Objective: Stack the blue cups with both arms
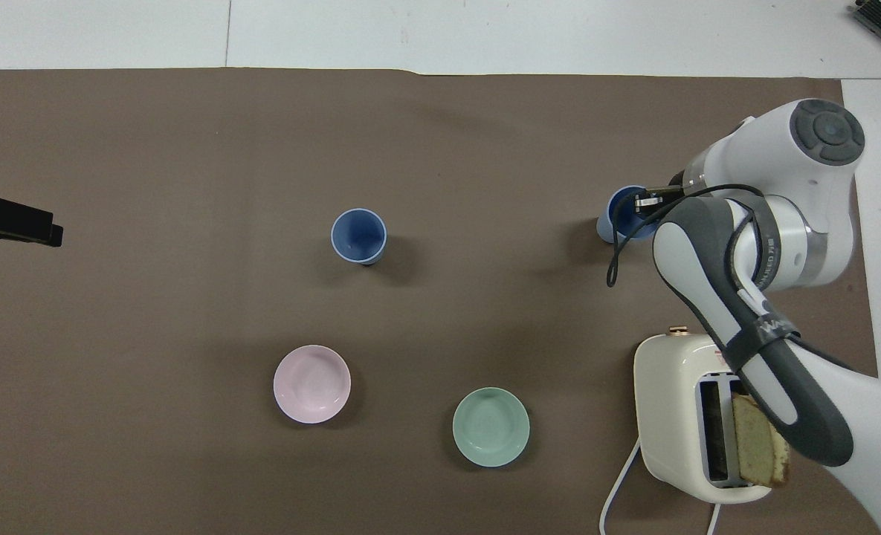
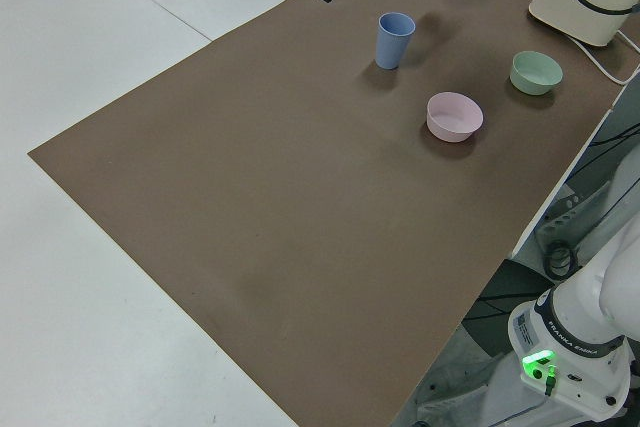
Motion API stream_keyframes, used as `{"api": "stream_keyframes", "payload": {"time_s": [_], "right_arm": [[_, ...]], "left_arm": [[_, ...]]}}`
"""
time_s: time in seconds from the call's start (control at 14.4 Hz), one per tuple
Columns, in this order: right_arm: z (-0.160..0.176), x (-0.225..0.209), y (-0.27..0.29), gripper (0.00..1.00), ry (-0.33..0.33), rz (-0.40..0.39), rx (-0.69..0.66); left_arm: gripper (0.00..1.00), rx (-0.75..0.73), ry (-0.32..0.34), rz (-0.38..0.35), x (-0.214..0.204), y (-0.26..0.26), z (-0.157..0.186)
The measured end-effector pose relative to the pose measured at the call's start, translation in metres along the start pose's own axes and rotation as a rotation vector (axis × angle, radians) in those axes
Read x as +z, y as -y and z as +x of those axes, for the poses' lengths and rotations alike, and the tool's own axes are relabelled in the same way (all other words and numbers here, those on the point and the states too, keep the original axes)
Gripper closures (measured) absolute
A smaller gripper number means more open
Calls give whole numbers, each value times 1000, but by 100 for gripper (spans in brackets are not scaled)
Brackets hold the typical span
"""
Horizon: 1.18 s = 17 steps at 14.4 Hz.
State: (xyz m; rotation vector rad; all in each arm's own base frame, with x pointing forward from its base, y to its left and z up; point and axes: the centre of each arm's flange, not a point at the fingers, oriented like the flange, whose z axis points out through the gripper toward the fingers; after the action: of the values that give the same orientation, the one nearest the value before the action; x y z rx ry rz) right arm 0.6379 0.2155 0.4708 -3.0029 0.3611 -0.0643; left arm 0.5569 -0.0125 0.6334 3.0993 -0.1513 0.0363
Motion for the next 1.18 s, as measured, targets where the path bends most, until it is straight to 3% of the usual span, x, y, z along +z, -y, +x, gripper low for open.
{"api": "stream_keyframes", "payload": {"time_s": [0.28,0.49,0.76,1.18], "right_arm": [[-63,-19,119,95,-34,60,25],[-99,-29,167,95,-44,92,12],[-117,-9,190,95,-36,73,-30],[-114,31,201,95,-55,58,-41]], "left_arm": [[0,0,0,0,0,0,0],[0,0,0,0,0,0,0],[0,0,0,0,0,0,0],[0,0,0,0,0,0,0]]}}
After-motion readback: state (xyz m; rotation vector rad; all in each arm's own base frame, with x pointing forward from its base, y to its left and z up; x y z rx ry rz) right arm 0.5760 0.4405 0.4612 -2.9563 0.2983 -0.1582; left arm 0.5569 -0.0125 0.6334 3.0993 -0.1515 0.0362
